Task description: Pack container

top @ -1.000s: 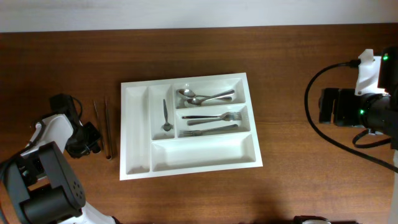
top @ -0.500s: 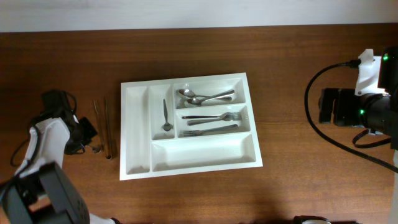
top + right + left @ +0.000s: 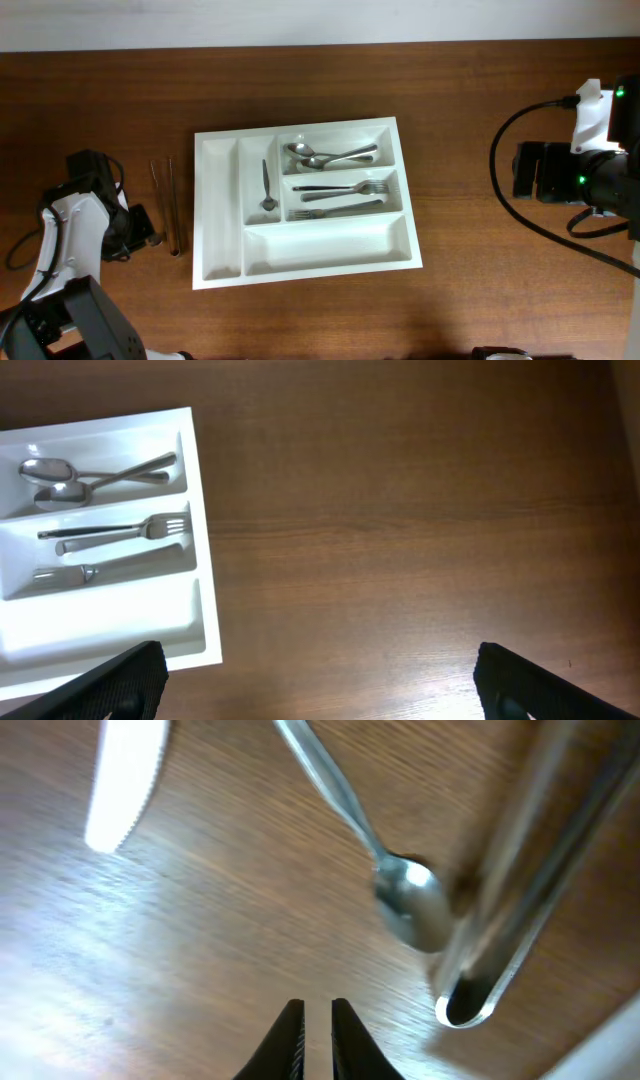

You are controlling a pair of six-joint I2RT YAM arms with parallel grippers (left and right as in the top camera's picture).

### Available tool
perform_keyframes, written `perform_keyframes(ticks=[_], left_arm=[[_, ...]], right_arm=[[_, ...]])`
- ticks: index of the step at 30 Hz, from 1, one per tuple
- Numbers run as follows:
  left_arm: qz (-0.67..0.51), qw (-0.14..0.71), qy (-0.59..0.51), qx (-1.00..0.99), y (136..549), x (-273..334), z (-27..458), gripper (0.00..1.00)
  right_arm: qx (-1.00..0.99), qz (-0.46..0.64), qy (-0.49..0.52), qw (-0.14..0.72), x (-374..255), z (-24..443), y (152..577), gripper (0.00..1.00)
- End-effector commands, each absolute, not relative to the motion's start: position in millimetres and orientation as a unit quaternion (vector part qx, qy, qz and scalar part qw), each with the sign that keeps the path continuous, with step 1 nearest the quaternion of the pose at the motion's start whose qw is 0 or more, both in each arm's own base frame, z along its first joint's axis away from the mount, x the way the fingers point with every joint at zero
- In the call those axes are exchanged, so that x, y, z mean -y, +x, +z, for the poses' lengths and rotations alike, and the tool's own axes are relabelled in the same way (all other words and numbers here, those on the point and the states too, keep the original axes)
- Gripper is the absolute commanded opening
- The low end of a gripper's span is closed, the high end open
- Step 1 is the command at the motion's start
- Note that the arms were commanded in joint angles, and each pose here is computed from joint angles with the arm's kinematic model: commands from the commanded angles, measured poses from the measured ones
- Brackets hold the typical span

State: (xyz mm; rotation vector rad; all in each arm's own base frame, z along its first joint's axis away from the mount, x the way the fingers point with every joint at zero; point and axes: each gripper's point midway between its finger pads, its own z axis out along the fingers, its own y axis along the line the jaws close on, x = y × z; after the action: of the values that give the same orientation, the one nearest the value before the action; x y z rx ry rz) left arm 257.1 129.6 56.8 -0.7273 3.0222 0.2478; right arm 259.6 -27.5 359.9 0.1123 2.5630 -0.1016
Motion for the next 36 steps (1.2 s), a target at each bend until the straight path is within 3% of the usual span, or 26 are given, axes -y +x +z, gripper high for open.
perform_keyframes(ticks=[1,10,19,36], left_arm=[[0.128,0.007,-0.192,-0.973,255,-141,63,0.13],[0.16,-0.011,-0.112,-0.981,262,-122,60,0.13],[0.193,-0.063,-0.051,-0.978,265,-113,29,0.25],[0.195,-0.083,0.008,-0.977,270,-99,14,0.26]], right_arm=[[-0.957,-0.035,0.051,0.285,29,359,265,0.99],[-0.959,-0.035,0.051,0.276,30,353,272,0.99],[-0.96,-0.035,0.051,0.274,30,352,273,0.99],[-0.96,-0.035,0.051,0.274,30,352,273,0.98]])
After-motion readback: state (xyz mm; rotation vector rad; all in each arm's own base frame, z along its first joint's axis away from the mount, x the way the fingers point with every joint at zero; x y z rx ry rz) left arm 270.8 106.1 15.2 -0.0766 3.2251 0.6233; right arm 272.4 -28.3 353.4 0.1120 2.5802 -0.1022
